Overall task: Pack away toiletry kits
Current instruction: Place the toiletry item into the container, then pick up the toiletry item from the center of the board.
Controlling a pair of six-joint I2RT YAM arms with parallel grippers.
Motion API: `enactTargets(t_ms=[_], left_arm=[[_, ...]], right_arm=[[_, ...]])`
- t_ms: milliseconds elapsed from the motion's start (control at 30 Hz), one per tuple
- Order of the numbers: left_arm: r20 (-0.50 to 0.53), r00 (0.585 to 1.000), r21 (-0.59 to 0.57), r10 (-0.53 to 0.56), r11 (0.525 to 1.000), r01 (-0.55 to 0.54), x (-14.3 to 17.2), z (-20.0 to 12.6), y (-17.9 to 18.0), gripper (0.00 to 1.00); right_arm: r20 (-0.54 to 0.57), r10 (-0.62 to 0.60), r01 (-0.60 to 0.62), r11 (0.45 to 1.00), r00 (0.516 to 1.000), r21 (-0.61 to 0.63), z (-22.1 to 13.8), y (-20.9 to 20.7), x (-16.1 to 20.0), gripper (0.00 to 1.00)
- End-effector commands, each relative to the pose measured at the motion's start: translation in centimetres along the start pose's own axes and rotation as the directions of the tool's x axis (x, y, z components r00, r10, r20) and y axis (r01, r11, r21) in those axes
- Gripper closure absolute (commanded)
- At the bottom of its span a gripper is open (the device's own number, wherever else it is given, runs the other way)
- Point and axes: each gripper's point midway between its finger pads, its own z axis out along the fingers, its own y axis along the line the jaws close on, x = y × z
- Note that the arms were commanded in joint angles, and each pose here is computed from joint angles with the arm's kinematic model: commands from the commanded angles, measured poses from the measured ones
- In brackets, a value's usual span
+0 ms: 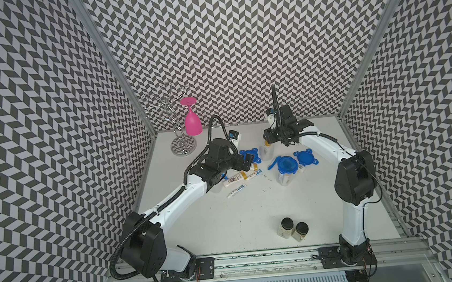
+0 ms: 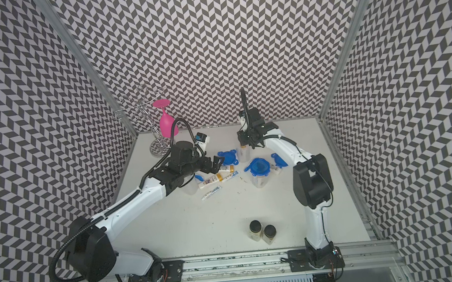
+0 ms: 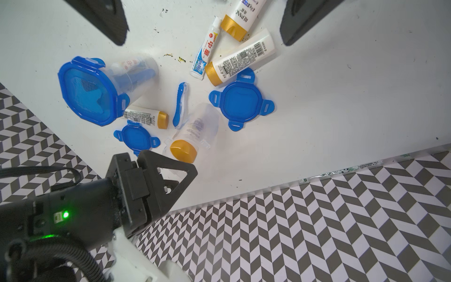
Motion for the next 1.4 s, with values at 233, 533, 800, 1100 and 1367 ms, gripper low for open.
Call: enactTargets(t_ms=[233, 533, 800, 1100, 1367], left_arm=[[0.064, 0.998, 0.017, -0.003, 1.000, 0.002, -2.3, -1.3, -0.3, 0.00], [0.047, 0.999, 0.046, -0.005, 0.999, 0.003, -1.5, -1.7, -0.6, 0.00], [0.052, 0.998, 0.031, -0.030, 0.999, 0.028, -1.1, -2.7, 0.9, 0.01], [0.067, 0.995, 0.038, -0.079, 0.996, 0.076, -1.6, -3.0, 2.3, 0.01], [0.078, 0.988, 0.056, -0.131, 0.990, 0.127, -1.6, -3.2, 3.5, 0.01]], right_arm=[[0.110, 0.177, -0.181, 0.983, 0.978, 0.030, -9.1, -4.3, -2.2, 0.30], [-0.094, 0.430, -0.425, 0.903, 0.898, 0.062, -7.5, -11.4, 10.2, 0.28], [-0.248, 0.417, -0.421, 0.906, 0.874, 0.038, -2.8, -11.2, 15.5, 0.28], [-0.344, 0.304, -0.309, 0.950, 0.888, 0.042, 0.7, -9.1, 17.2, 0.27], [-0.397, 0.277, -0.241, 0.961, 0.875, 0.140, 2.1, -10.8, 20.2, 0.29]])
